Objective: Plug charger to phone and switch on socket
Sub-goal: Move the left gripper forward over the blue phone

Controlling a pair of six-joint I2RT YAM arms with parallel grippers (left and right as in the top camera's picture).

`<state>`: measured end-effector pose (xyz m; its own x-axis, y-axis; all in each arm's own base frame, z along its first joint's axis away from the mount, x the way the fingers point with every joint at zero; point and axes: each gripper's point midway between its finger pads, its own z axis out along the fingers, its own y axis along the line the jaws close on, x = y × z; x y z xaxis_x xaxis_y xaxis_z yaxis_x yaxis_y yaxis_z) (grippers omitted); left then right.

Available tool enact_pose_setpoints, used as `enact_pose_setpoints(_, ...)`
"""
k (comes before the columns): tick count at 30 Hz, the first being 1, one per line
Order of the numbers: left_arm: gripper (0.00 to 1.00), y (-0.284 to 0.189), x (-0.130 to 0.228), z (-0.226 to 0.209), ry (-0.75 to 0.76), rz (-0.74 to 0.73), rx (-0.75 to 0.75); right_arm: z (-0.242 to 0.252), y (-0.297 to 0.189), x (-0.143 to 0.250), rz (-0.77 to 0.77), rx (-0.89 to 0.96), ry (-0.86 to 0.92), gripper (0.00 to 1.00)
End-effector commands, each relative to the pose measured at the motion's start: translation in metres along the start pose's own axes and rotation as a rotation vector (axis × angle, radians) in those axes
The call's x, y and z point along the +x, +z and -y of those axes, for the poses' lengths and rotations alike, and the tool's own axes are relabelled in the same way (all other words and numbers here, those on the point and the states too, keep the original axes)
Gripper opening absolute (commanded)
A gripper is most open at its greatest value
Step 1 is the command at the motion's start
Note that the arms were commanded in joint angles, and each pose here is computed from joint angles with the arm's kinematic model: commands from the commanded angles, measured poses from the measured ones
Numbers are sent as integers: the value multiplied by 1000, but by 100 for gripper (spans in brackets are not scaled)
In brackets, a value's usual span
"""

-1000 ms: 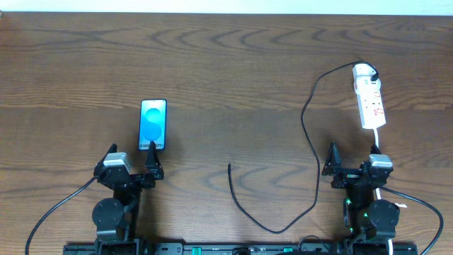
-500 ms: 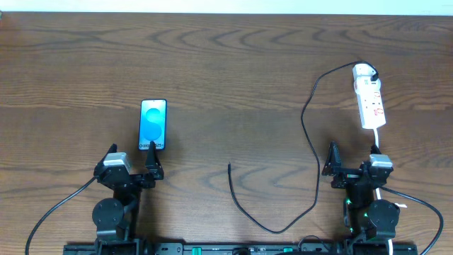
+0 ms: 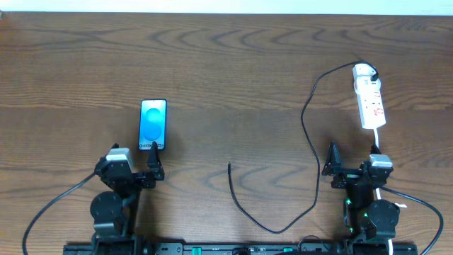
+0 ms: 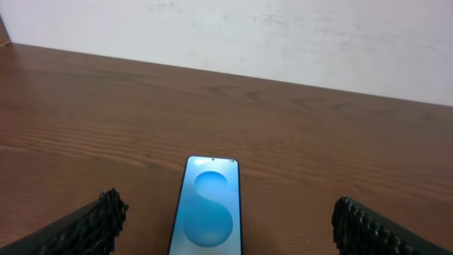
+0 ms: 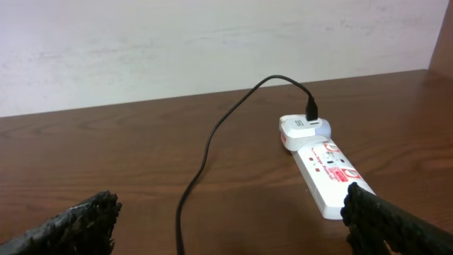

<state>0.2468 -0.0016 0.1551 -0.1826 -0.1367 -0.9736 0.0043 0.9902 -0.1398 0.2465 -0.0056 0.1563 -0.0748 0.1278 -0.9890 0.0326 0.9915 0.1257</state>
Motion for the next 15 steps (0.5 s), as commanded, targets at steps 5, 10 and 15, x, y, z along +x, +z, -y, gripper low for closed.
enact_pose_setpoints(5, 95, 4, -42, 6, 86, -14, 7, 0, 0, 1, -1, 5, 14, 99)
enact_pose_setpoints(10, 95, 13, -59, 8, 84, -48, 5, 0, 0, 1, -1, 5, 14, 99)
enact_pose_setpoints(15, 96, 27, -71, 8, 83, -103, 1, 0, 0, 1, -1, 5, 14, 99)
